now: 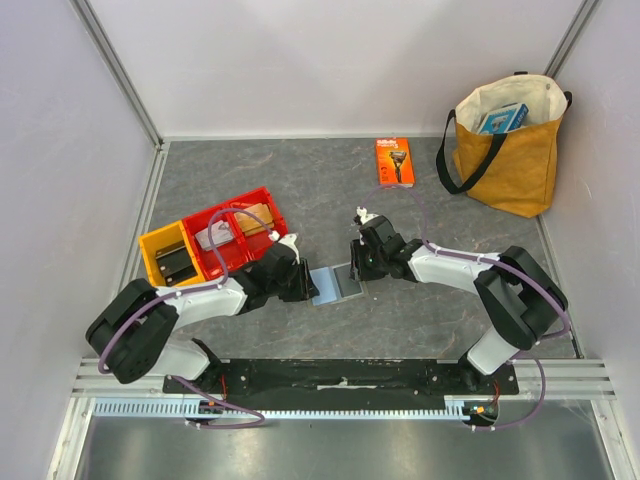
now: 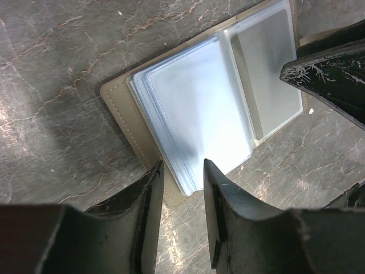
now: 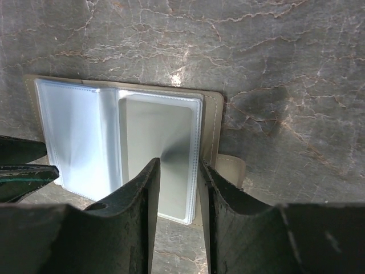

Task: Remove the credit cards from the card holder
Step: Remove the credit card from the card holder.

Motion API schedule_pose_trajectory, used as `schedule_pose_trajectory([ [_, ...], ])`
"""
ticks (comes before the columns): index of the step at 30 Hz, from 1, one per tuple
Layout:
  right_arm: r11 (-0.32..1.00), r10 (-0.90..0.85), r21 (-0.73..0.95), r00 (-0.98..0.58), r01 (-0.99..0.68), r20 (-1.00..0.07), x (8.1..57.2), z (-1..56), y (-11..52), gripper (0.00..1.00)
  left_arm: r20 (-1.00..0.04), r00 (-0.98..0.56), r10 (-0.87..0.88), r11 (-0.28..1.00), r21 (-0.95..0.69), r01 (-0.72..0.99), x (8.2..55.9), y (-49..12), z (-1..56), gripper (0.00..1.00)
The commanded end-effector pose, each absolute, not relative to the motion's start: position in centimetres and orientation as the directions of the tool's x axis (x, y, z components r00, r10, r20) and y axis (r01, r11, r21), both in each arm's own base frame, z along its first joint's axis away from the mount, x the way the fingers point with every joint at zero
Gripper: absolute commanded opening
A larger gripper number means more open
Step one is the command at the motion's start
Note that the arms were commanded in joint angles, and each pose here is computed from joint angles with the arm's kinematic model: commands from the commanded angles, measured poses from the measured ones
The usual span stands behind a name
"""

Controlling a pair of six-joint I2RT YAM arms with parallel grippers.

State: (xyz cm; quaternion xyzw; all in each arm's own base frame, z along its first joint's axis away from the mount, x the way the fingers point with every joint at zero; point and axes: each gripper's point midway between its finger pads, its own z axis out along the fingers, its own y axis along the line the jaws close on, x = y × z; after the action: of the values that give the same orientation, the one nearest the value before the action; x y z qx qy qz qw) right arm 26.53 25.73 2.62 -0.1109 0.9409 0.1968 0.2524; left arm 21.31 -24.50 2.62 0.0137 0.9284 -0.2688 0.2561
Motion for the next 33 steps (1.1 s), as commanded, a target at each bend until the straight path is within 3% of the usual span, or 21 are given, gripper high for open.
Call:
schedule_pose_trajectory([
  [1, 0.888, -0.123, 0.321, -0.844, -0.328, -0.522, 26.4, 2.4, 26.0, 0.37, -0.457, -0.881, -0.123, 0.869, -0.479, 0.127, 21.0, -24.3, 1.6, 0.40],
  [5, 0.875, -0.120, 0.340, -0.835, -0.344, -0.537, 26.3, 3.4, 26.3, 0.32, -0.453, -0.885, -0.110, 0.877, -0.463, 0.128, 20.9, -24.3, 1.4, 0.38],
  [12, 0.860, -0.104, 0.359, -0.814, -0.362, -0.571, 26.4, 6.0, 26.6, 0.33, -0.464, -0.880, -0.098, 0.876, -0.460, 0.145, 21.0, -24.8, 1.8, 0.37],
  [22, 0.849, -0.113, 0.368, -0.811, -0.379, -0.574, 26.2, 6.9, 26.8, 0.40, -0.477, -0.874, -0.091, 0.874, -0.459, 0.160, 20.9, -25.0, 2.2, 0.37],
  [30, 0.866, -0.122, 0.335, -0.808, -0.370, -0.577, 26.3, 6.4, 26.2, 0.58, -0.470, -0.878, -0.088, 0.879, -0.452, 0.153, 20.7, -24.7, 2.2, 0.37],
  [33, 0.878, -0.130, 0.309, -0.804, -0.365, -0.581, 26.6, 5.9, 25.7, 0.59, -0.477, -0.875, -0.088, 0.872, -0.462, 0.164, 20.7, -25.0, 2.9, 0.37],
])
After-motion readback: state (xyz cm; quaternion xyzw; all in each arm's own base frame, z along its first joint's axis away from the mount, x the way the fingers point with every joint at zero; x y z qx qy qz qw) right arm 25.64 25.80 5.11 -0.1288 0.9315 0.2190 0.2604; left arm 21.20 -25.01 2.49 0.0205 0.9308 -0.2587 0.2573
